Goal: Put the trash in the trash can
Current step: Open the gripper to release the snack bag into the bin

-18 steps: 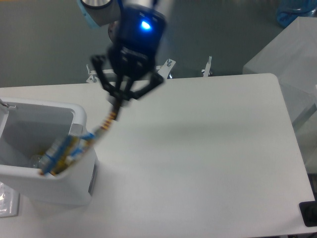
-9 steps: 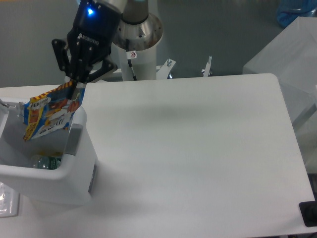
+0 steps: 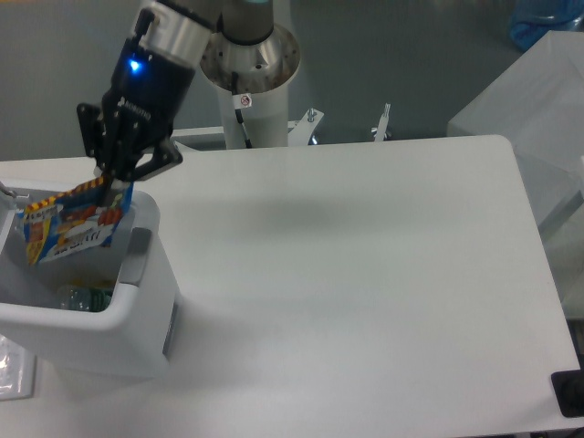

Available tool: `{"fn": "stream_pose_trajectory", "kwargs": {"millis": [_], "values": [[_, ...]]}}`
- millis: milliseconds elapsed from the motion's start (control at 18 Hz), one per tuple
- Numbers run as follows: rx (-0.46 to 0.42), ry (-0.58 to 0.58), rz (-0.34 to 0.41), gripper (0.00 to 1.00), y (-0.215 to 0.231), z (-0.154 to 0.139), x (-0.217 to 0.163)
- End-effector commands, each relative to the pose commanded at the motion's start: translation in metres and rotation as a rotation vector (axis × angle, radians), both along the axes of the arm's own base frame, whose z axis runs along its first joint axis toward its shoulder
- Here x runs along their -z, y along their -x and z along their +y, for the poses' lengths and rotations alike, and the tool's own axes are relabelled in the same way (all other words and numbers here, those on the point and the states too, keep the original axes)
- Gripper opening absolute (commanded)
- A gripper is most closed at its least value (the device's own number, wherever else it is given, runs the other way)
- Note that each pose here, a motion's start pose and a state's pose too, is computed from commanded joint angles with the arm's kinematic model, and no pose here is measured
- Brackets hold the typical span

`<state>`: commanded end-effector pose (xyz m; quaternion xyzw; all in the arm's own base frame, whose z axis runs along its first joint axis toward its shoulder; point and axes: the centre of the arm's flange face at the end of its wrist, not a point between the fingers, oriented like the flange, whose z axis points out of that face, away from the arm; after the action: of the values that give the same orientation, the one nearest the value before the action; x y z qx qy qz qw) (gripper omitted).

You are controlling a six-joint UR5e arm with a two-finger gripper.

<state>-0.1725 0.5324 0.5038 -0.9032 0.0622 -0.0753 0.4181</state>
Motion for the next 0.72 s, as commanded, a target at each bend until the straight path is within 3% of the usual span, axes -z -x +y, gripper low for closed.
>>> {"fn": "stream_pose_trajectory", "kwargs": {"millis": [111,500,722], "values": [[0.003,-0.002,0.004,1.0,0.002,0.003,0.001],[-0.019,-0.088,0.068,1.0,0.028,0.02,-0.056],[-0.127,-0.071,0.085,1.0,0.106,0.019,-0.049]]}}
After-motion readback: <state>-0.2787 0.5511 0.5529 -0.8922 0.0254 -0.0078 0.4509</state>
